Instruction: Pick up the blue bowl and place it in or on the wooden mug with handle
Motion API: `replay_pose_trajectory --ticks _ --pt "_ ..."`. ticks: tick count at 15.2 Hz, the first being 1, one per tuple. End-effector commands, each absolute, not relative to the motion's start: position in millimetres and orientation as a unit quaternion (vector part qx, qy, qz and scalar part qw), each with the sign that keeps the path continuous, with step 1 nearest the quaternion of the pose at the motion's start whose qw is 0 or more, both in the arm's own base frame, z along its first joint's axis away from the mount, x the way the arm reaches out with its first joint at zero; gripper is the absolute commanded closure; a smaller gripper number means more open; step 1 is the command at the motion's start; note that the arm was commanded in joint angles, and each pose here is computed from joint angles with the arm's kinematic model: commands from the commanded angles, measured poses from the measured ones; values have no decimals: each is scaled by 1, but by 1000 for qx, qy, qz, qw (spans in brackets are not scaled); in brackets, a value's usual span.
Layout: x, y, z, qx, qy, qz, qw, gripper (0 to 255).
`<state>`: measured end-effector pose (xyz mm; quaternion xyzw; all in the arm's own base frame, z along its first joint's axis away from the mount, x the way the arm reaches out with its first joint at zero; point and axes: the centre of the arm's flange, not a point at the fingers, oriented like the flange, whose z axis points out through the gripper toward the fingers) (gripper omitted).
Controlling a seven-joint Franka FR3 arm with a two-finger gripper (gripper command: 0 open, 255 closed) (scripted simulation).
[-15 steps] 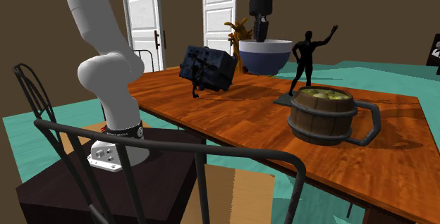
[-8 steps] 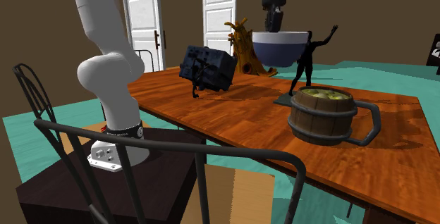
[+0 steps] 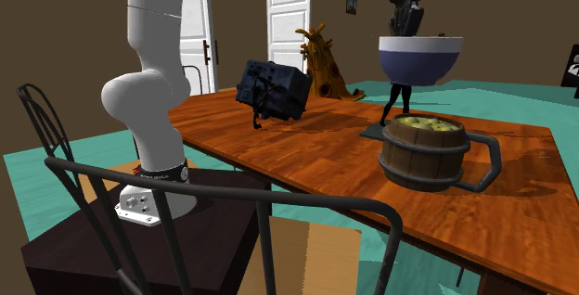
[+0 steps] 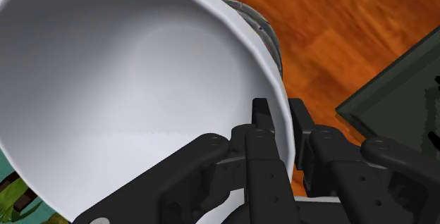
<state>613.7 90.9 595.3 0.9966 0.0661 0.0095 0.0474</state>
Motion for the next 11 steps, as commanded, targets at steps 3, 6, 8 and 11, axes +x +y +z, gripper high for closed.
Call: replay_pose_trajectory --ticks 3,6,8,11 --pt "666 82 602 997 66 10 48 255" --pt "677 80 592 997 66 10 48 255" --pt "677 80 582 997 66 10 48 255" --pt "677 80 566 997 66 10 48 255"
